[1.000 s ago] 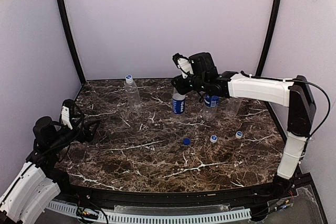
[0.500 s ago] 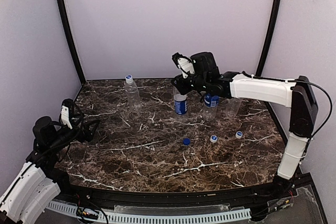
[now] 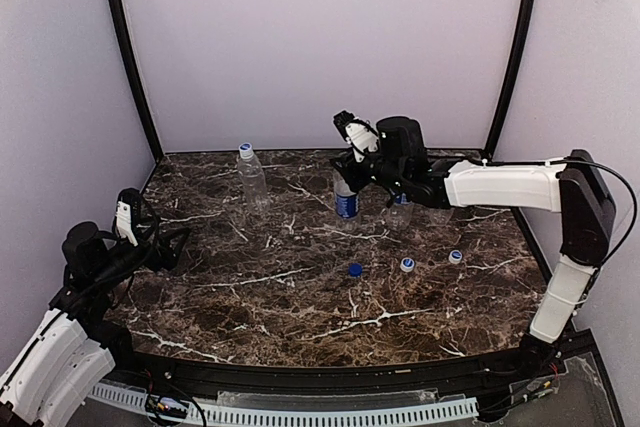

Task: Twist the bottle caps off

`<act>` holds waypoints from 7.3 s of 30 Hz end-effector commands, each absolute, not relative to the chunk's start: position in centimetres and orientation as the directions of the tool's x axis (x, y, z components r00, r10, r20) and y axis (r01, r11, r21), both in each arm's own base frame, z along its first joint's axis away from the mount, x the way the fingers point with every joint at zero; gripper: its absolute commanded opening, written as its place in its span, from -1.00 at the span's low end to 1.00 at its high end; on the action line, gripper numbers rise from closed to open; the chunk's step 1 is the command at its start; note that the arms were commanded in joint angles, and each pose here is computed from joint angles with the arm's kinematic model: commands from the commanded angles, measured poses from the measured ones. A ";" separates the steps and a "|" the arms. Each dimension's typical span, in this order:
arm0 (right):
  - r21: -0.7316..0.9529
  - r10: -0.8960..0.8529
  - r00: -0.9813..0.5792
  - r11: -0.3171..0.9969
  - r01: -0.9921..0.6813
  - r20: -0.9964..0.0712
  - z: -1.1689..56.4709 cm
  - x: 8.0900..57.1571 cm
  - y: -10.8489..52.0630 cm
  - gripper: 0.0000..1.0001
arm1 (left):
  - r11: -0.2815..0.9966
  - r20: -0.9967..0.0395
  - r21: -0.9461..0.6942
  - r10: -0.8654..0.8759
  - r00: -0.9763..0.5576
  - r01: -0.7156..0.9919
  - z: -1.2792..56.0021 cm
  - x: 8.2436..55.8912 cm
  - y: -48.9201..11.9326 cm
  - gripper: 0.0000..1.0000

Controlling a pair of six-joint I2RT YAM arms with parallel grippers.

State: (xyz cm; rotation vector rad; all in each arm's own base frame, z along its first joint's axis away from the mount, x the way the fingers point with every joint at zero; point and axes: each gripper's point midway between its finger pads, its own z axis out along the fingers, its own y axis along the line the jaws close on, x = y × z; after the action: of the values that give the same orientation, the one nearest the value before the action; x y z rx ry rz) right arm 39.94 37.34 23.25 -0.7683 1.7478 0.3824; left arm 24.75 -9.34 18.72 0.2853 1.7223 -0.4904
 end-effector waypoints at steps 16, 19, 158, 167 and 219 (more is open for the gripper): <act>-0.103 -0.256 -0.148 0.757 -0.645 -0.955 23.8 40.6 37.1 0.06 | 0.875 -0.975 -0.172 -0.086 -0.204 0.453 18.5 24.7 -9.3 0.98; -0.103 -0.252 -0.144 0.759 -0.643 -0.957 24.1 40.7 37.0 0.13 | 0.874 -0.975 -0.173 -0.086 -0.205 0.454 18.5 24.6 -9.4 0.97; -0.003 0.097 0.029 0.253 -0.967 -0.995 45.4 23.5 55.8 -1.00 | 0.523 -0.984 0.000 0.154 -0.095 0.852 29.8 22.2 -18.9 0.97; 0.050 0.155 -0.018 0.203 -0.978 -0.988 46.3 22.1 55.5 -1.00 | 0.547 -0.980 0.071 0.194 -0.044 0.834 31.1 24.6 -19.6 0.94; 0.422 -0.104 -0.481 0.345 -0.839 -0.871 36.7 24.4 54.6 0.13 | 0.149 -0.172 0.984 0.943 0.284 0.101 30.8 29.8 -13.5 -0.59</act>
State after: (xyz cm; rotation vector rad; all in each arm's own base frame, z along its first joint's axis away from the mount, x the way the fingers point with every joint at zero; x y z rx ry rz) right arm 24.09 54.47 35.53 -0.8465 1.8489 1.1244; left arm 29.79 -13.80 29.79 1.2965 1.1651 0.7657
